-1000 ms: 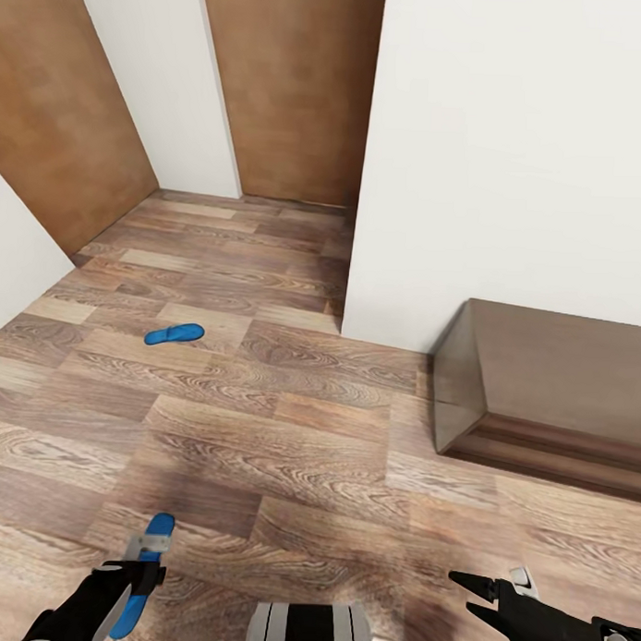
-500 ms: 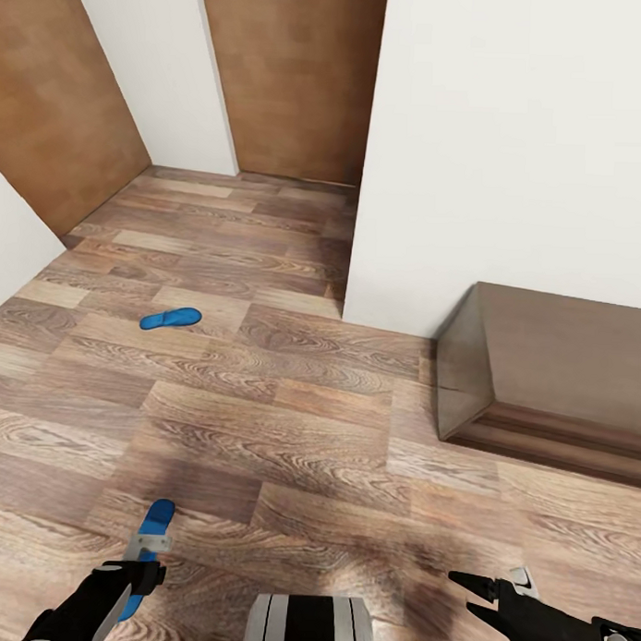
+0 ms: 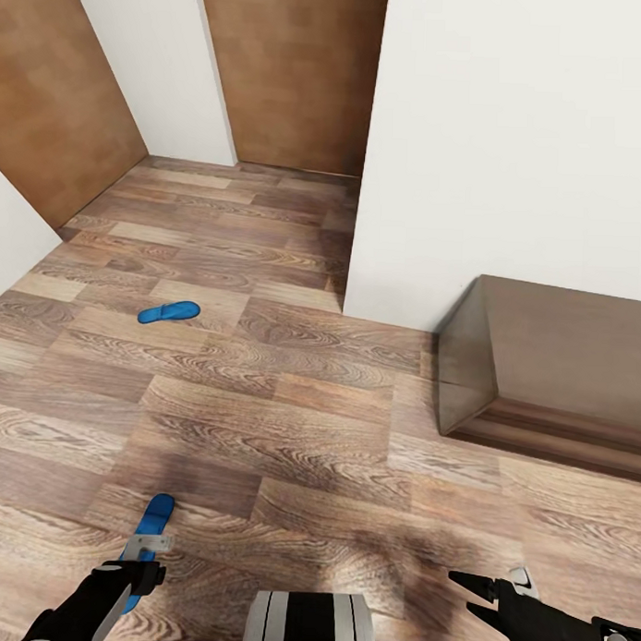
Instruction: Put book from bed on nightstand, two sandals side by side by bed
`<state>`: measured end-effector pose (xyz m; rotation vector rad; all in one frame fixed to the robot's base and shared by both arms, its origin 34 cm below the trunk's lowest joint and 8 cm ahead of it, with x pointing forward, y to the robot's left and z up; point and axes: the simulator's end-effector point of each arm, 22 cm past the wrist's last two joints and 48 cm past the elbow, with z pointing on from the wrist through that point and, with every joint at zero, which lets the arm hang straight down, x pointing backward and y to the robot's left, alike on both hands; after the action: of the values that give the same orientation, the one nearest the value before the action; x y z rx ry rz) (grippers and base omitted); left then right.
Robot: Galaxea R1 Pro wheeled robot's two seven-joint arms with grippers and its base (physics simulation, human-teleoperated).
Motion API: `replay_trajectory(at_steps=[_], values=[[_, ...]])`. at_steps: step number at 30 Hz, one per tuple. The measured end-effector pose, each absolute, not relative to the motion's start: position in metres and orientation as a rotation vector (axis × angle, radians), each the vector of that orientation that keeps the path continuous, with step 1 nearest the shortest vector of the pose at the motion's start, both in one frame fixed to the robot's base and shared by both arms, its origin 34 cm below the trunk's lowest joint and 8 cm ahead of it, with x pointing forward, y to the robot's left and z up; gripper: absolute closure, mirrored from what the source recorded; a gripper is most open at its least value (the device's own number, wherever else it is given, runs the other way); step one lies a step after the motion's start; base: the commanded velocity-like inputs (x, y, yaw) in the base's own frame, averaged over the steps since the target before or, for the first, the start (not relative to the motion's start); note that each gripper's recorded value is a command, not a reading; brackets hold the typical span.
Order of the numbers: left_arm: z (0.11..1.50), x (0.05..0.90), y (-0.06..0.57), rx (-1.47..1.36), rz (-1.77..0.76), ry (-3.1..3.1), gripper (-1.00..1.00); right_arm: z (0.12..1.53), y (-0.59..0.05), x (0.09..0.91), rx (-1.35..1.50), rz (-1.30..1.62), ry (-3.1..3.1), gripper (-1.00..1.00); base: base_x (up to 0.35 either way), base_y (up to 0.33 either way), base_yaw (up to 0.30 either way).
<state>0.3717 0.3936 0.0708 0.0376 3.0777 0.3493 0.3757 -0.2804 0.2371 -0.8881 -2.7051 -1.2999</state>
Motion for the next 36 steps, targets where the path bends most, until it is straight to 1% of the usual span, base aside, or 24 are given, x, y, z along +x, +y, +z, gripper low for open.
replay_trajectory(at_steps=[8, 12, 17, 36], values=[[0.071, 0.374, 0.395, 0.036, 0.359, 3.069, -1.0, 0.237, -0.28, 0.375, -0.889, -1.299, -2.705, -1.0, 0.0, 0.0, 0.0], [0.074, 0.389, 0.401, 0.039, 0.402, 2.993, -1.0, 0.237, -0.28, 0.376, -0.889, -1.299, -2.705, -1.0, 0.0, 0.0, 0.0], [0.074, 0.395, 0.392, 0.034, 0.398, 2.962, -1.0, 0.237, -0.28, 0.376, -0.889, -1.3, -2.705, -1.0, 0.0, 0.0, 0.0], [0.068, 0.388, 0.392, 0.033, 0.399, 2.976, -1.0, 0.232, -0.28, 0.371, -0.895, -1.286, -2.693, -1.0, 0.0, 0.0, 0.0]])
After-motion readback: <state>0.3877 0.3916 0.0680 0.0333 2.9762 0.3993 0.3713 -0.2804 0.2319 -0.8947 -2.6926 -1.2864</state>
